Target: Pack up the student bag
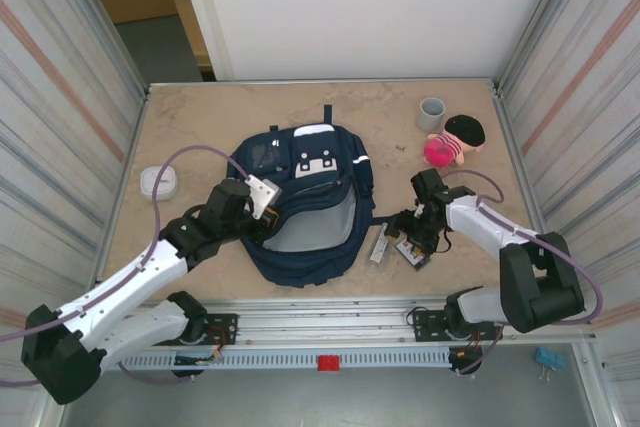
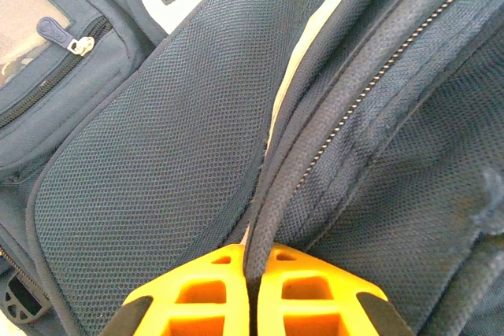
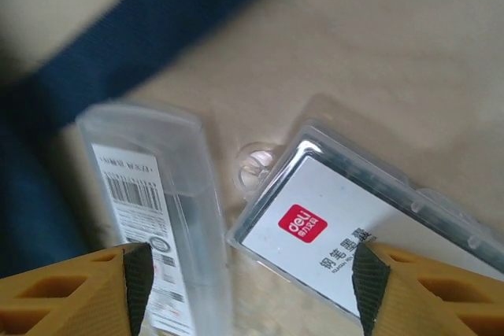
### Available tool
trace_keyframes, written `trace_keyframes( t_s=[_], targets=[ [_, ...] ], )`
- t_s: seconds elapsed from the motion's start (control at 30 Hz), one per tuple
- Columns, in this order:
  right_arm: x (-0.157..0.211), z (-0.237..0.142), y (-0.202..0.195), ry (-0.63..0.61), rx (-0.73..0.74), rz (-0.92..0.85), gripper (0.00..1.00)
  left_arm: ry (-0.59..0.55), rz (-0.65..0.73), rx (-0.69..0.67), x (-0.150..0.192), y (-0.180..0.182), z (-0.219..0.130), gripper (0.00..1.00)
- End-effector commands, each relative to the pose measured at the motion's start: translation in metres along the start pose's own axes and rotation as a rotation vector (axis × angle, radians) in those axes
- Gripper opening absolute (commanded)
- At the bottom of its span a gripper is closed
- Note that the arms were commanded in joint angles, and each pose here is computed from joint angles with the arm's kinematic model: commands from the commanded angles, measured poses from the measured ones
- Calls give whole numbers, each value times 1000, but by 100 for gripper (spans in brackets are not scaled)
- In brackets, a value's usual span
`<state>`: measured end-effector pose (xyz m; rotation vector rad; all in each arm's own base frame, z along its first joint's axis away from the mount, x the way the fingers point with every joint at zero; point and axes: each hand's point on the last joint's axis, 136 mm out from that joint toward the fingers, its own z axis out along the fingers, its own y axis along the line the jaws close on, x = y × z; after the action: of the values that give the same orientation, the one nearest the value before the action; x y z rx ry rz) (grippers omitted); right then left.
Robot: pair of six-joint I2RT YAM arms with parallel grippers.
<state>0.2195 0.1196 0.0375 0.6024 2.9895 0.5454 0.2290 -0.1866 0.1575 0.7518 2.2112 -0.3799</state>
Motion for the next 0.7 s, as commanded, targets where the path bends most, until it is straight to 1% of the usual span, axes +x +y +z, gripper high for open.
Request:
trace_keyframes(
  t_s=[0.0, 0.07, 0.13, 0.17, 0.23, 0.37, 0.5, 0.67],
  targets=[
    [-28, -20, 28, -89, -73, -77, 71, 5, -33, -54, 6, 11, -5, 2],
    [-37, -41, 24, -141, -16, -117, 79, 3, -33, -53, 5, 11, -6, 2],
    [-42, -55, 11, -180, 63, -134, 85, 1, -32, -54, 4, 11, -7, 2],
    [-45, -59, 2, -188, 99, -134, 88, -1, -28, -56, 4, 11, -8, 2],
    [-47, -56, -11, -172, 114, -105, 90, -5, -26, -59, 3, 12, -8, 2],
    [-42, -35, -20, -75, 27, -40, 91, -10, -28, -53, 1, 11, -9, 2],
    [-30, -21, -26, -26, 10, -23, 91, -6, -29, -56, 2, 12, -9, 2],
    [-14, -9, -39, 24, 32, -3, 90, -7, -32, -54, 2, 11, -8, 2]
  ],
)
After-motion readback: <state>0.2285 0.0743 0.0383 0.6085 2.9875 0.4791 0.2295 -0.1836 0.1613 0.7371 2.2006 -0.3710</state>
